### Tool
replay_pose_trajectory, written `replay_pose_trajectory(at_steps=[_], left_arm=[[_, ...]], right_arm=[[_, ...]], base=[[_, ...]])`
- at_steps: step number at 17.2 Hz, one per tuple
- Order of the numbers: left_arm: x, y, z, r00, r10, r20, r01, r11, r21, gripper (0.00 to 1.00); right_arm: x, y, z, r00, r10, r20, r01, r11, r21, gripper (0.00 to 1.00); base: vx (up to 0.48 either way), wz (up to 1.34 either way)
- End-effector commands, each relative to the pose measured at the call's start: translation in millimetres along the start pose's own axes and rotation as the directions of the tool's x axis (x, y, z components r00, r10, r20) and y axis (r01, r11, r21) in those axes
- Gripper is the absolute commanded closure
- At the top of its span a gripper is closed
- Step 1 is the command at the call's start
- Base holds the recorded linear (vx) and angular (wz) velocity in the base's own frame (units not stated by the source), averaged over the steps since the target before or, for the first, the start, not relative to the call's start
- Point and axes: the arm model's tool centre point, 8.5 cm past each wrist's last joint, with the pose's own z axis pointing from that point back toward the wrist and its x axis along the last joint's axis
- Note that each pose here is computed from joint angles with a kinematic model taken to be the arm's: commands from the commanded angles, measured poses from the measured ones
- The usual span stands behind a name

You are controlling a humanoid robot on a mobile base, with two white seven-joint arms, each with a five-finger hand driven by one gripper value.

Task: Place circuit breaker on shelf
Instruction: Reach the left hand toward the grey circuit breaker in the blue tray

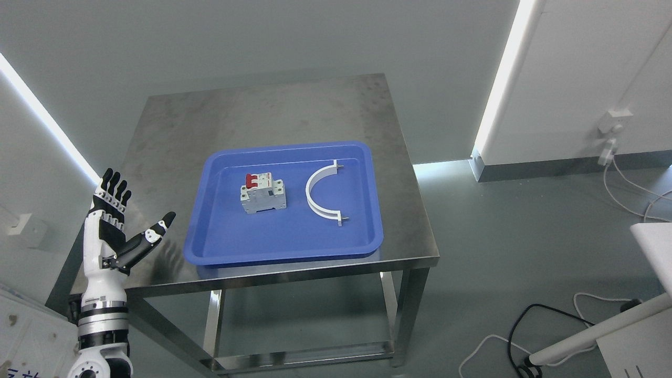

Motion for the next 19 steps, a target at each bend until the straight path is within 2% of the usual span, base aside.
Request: replay_pose_trajectory(at_steps=[1,5,7,8,10,12,13,15,17,19], left_arm=[[4,-16,-4,1.000,0.000,0.020,0.003,0.985,-0.171,0.00],[34,-37,-46,0.995,-0.010,0.097,0.048,0.917,-0.396,0.01],[49,-36,-82,0.987,-0.141,0.072,0.159,0.868,-0.471,0.01],[57,-40,-96,0.975,-0.208,0.076,0.217,0.826,-0.521,0.01],[64,-44,-116,0.913,-0.397,0.092,0.359,0.677,-0.642,0.01],[70,-56,-129,0.865,-0.491,0.101,0.408,0.572,-0.711,0.01],[72,-59,-132,0.853,-0.513,0.100,0.414,0.546,-0.728,0.02],[68,-59,-138,0.812,-0.579,0.075,0.424,0.496,-0.758,0.04],[48,-58,-140,0.735,-0.677,0.036,0.414,0.407,-0.814,0.04],[39,-73,-134,0.719,-0.694,0.048,0.386,0.340,-0.858,0.06]], right_arm=[[-6.4,-12,0,1.000,0.002,0.019,-0.002,1.000,-0.019,0.00],[-6.4,-12,0,1.000,0.001,0.019,0.000,1.000,-0.019,0.00],[-6.4,-12,0,1.000,0.002,0.019,-0.002,1.000,-0.019,0.00],[-6.4,-12,0,1.000,0.002,0.019,-0.002,1.000,-0.019,0.00],[-5.8,-12,0,1.000,0.002,0.021,-0.002,1.000,-0.019,0.00],[-6.4,-12,0,1.000,0.001,0.019,0.000,1.000,-0.019,0.00],[-6.4,-12,0,1.000,0.001,0.019,0.000,1.000,-0.019,0.00],[-5.8,-12,0,1.000,0.002,0.021,-0.002,1.000,-0.019,0.00],[-6.4,-12,0,1.000,0.002,0.019,-0.002,1.000,-0.019,0.00],[-6.4,-12,0,1.000,0.001,0.019,0.000,1.000,-0.019,0.00]], base=[[0.000,0.00],[0.000,0.00],[0.000,0.00],[0.000,0.00],[0.000,0.00],[0.000,0.00],[0.000,0.00],[0.000,0.00],[0.000,0.00],[0.000,0.00]])
